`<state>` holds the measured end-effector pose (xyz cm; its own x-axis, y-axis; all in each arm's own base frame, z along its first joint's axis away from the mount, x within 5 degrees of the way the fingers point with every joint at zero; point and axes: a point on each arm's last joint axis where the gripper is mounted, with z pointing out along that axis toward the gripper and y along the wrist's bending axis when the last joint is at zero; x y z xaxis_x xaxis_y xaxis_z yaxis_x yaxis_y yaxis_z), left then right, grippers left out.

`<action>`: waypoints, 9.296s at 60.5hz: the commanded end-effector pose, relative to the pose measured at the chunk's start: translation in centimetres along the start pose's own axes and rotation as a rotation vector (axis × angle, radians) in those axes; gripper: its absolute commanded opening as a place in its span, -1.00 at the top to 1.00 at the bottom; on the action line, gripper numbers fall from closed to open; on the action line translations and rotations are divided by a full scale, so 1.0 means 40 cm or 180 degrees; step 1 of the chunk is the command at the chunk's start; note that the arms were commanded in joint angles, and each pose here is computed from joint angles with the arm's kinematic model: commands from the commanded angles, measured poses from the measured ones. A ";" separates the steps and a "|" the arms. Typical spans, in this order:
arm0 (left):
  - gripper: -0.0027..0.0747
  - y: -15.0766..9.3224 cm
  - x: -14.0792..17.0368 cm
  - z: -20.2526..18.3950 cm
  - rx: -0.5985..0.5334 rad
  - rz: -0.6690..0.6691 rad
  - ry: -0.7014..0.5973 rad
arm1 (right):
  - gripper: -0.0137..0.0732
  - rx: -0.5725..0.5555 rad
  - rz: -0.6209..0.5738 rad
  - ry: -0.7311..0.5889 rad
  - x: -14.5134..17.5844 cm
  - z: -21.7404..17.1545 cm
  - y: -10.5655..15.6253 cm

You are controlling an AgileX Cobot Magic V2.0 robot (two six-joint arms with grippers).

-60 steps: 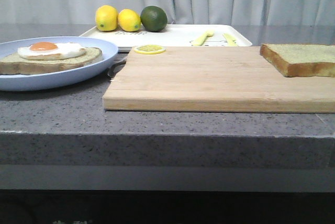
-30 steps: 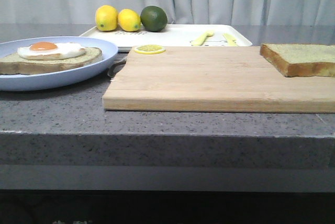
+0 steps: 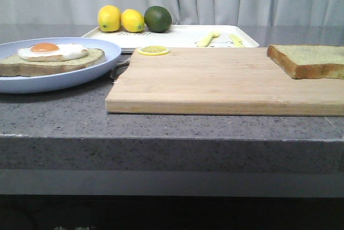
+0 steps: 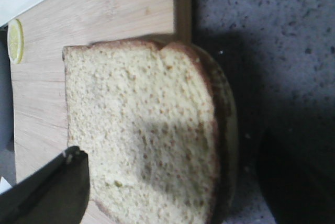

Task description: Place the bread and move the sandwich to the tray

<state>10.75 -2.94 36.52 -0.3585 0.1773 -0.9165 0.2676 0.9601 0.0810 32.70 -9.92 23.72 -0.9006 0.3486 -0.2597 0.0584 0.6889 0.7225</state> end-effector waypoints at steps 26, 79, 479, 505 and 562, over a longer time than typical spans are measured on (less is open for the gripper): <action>-0.26 0.000 -0.041 -0.013 0.0019 -0.0005 -0.0336 | -0.80 -0.0506 -0.0133 0.0124 0.002 -0.007 0.076; -0.26 0.001 -0.043 -0.013 0.0005 0.0017 -0.0361 | 0.53 -0.0903 -0.0454 -0.0455 0.021 -0.105 0.239; 0.48 0.279 0.037 0.581 0.0430 -0.1958 0.1689 | -0.54 0.0693 -0.3094 -0.1594 0.551 -0.230 0.471; 0.98 0.273 0.022 0.581 0.0544 -0.2080 0.1643 | -0.54 0.0693 -0.3094 -0.1594 0.551 -0.230 0.471; 0.98 0.203 -0.319 0.712 0.1266 -0.2203 0.0529 | -0.54 0.0693 -0.3094 -0.1594 0.551 -0.230 0.471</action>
<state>42.50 -2.59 33.75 -0.7521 -0.2649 -0.6034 0.1888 0.7907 -0.5823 9.83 4.90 36.20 -0.4041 -0.2497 -0.8799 -0.4675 0.8833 -0.0359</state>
